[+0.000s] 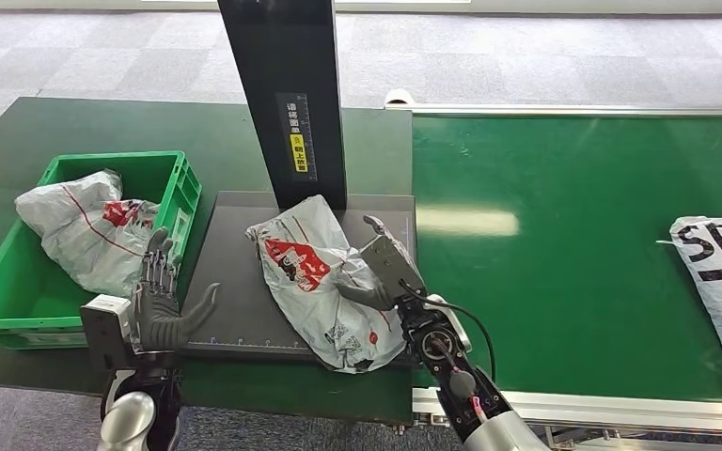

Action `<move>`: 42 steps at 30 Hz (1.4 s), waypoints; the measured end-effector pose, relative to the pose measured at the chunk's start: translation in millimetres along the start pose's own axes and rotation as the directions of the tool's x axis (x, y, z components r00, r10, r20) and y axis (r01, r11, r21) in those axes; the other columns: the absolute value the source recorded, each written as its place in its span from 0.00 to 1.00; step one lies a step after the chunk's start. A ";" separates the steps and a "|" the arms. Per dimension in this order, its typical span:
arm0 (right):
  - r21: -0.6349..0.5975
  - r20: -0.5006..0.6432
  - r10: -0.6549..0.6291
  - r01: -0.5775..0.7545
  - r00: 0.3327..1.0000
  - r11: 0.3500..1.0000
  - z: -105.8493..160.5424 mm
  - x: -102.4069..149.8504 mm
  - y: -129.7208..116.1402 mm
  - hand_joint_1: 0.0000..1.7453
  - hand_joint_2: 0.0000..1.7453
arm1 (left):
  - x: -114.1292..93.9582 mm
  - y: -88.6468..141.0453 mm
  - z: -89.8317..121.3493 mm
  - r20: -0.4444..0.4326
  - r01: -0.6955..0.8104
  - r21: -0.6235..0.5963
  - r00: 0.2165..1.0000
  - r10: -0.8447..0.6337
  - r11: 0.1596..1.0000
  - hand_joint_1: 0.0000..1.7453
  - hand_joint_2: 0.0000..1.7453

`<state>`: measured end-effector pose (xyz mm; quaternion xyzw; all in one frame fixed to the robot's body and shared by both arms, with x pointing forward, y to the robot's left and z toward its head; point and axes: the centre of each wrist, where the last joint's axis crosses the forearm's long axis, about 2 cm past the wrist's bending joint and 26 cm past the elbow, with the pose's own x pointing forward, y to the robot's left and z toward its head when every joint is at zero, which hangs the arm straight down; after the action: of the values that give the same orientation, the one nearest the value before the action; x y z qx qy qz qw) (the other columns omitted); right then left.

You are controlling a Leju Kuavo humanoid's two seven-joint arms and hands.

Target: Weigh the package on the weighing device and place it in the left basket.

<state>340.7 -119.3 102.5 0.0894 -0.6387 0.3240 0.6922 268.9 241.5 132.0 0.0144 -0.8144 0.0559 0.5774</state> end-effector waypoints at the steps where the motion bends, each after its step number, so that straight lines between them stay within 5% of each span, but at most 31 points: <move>1: -0.002 -0.005 -0.002 0.002 1.000 1.000 1.0 -1.3 0.1 0.00 1.00 | 0.6 -1.7 -0.8 0.001 -0.001 -0.009 1.000 0.001 1.000 0.00 1.00; 16: -0.047 -0.004 -0.041 0.041 0.999 0.998 10.9 -8.6 -0.6 0.00 1.00 | 8.5 -22.0 -11.4 0.011 -0.004 -0.164 1.000 0.006 0.986 0.00 1.00; 21: -0.304 0.171 -0.075 0.125 0.982 0.945 30.0 1.4 -6.0 0.00 1.00 | 11.8 -43.0 -17.7 0.075 0.225 -0.259 0.974 -0.213 0.939 0.00 1.00; 28: -0.546 0.402 0.037 0.207 0.915 0.812 87.7 26.2 -34.3 0.00 1.00 | -5.0 -84.9 -46.1 0.350 0.715 -0.301 0.699 -0.624 0.631 0.00 1.00; 35: -0.596 0.435 0.075 0.224 0.897 0.771 120.2 26.3 -40.8 0.00 1.00 | -34.0 -115.2 -64.7 0.502 0.861 -0.372 0.502 -0.704 0.347 0.00 1.00; 36: -0.600 0.434 0.075 0.226 0.898 0.767 123.0 25.1 -40.8 0.00 1.00 | -36.5 -117.3 -65.6 0.511 0.866 -0.382 0.488 -0.707 0.322 0.06 1.00; 40: -0.613 0.433 0.071 0.235 0.899 0.755 131.9 20.5 -40.3 0.00 1.00 | -43.3 -124.9 -68.6 0.566 0.900 -0.392 0.398 -0.722 0.189 0.98 1.00; 42: -0.616 0.435 0.071 0.239 0.898 0.750 135.2 18.8 -39.8 0.00 1.00 | -45.6 -128.7 -69.5 0.601 0.914 -0.390 0.346 -0.721 0.113 1.00 1.00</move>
<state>250.9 -216.5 154.5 -0.0599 -0.8431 0.0189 0.5340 360.7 119.2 121.3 0.2601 -0.6866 -0.5799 0.3529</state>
